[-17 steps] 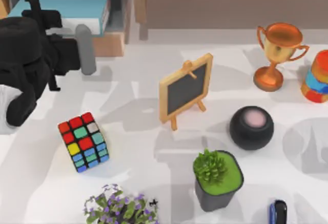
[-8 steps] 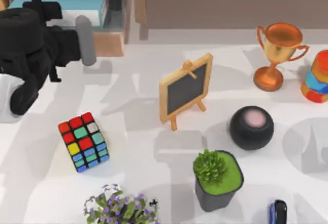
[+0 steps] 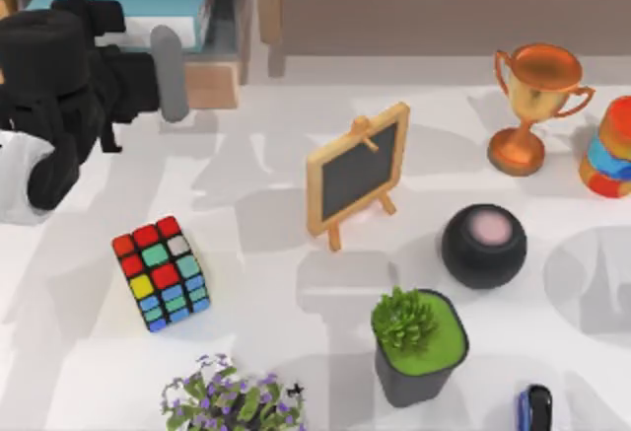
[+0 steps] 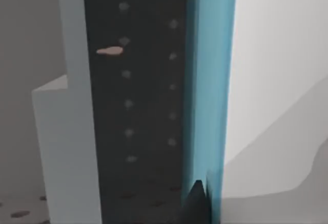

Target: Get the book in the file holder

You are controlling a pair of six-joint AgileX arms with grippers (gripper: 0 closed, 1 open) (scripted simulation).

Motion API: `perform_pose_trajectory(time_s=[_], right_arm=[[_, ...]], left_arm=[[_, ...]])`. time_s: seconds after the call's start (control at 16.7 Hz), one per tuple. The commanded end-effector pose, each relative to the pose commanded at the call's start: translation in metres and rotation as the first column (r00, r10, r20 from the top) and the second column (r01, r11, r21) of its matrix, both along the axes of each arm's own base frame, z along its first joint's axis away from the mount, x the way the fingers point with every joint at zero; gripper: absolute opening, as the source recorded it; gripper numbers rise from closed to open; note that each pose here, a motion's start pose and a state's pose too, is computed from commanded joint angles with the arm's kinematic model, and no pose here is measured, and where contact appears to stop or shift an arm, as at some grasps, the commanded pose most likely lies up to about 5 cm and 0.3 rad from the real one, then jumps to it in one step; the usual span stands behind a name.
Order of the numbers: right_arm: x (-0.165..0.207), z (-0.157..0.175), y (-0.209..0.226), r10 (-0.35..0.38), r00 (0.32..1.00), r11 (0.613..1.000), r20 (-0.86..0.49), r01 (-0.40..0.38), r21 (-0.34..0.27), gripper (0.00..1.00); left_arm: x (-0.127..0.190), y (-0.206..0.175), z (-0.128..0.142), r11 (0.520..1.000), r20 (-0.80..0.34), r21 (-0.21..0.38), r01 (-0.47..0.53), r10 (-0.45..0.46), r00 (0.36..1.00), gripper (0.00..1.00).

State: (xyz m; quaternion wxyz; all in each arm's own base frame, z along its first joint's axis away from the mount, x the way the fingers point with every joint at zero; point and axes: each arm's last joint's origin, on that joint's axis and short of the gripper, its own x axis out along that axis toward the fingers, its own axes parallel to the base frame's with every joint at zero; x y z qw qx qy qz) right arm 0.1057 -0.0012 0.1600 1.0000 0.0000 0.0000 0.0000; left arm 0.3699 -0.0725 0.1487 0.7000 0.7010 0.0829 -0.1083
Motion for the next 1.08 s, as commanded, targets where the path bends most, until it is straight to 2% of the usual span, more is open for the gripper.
perform_pose_trajectory(time_s=[0.72,1.08], right_arm=[[0.0000,0.0000,0.0000,0.000,1.000,1.000,0.000,0.000,0.000,1.00],[0.0000,0.0000,0.0000,0.000,1.000,1.000,0.000,0.000,0.000,1.00]], left_arm=[[0.0000,0.0000,0.0000,1.000,0.000,0.000,0.000,0.000,1.000,0.98],[0.0000,0.0000,0.0000,1.000,0.000,0.000,0.000,0.000,1.000,1.00]])
